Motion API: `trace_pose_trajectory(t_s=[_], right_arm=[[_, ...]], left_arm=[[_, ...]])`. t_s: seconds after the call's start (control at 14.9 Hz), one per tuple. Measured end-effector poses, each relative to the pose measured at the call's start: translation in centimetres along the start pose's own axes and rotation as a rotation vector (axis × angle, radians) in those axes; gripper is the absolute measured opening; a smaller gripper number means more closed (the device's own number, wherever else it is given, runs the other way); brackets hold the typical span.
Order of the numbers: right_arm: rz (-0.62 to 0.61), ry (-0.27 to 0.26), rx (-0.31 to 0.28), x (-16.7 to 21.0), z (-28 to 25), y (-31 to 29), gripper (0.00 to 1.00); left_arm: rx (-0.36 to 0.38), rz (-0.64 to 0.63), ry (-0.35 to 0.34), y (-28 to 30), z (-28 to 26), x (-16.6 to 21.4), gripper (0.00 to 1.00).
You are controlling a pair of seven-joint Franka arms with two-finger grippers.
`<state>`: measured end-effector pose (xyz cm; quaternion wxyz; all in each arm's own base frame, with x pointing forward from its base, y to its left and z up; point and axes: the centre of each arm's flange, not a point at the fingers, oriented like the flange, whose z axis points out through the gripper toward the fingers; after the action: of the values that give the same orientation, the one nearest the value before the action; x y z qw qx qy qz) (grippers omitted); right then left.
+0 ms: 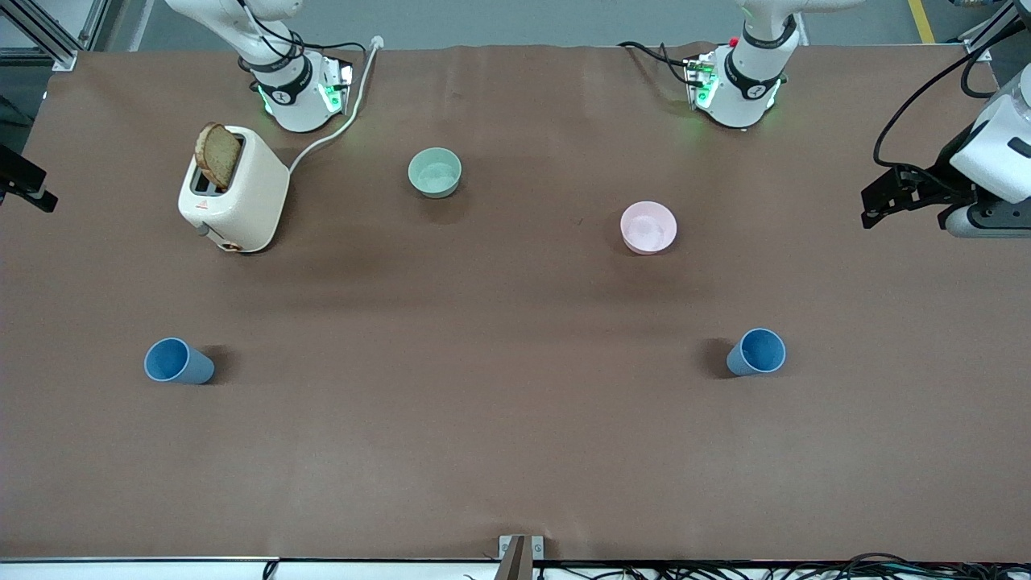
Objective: Stack blue cups with both arms
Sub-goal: 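Reach the left gripper down toward the blue cup near it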
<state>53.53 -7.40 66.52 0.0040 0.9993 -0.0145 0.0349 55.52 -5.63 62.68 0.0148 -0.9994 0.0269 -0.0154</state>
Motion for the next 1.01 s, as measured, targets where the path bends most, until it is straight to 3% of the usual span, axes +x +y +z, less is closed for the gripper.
trace_pose_trajectory(t_s=[0.34,0.54,0.67,1.01], right_arm=[[0.002,-0.063,0.007,-0.7,0.5,-0.1,1.0],[0.004,-0.07,0.007,-0.8,0.6,-0.1,1.0],[0.009,-0.067,0.007,-0.7,0.6,0.1,1.0],[0.043,-0.021,-0.007,3.0,4.8,2.3,1.0]], left_arm=[[0.0,-0.013,-0.006,-0.7,0.4,0.3,1.0],[-0.005,-0.021,0.002,-1.2,3.0,2.7,1.0],[-0.012,-0.031,0.036,-1.9,7.2,5.8,1.0],[-0.03,-0.037,-0.035,-2.2,22.0,10.5,1.0]])
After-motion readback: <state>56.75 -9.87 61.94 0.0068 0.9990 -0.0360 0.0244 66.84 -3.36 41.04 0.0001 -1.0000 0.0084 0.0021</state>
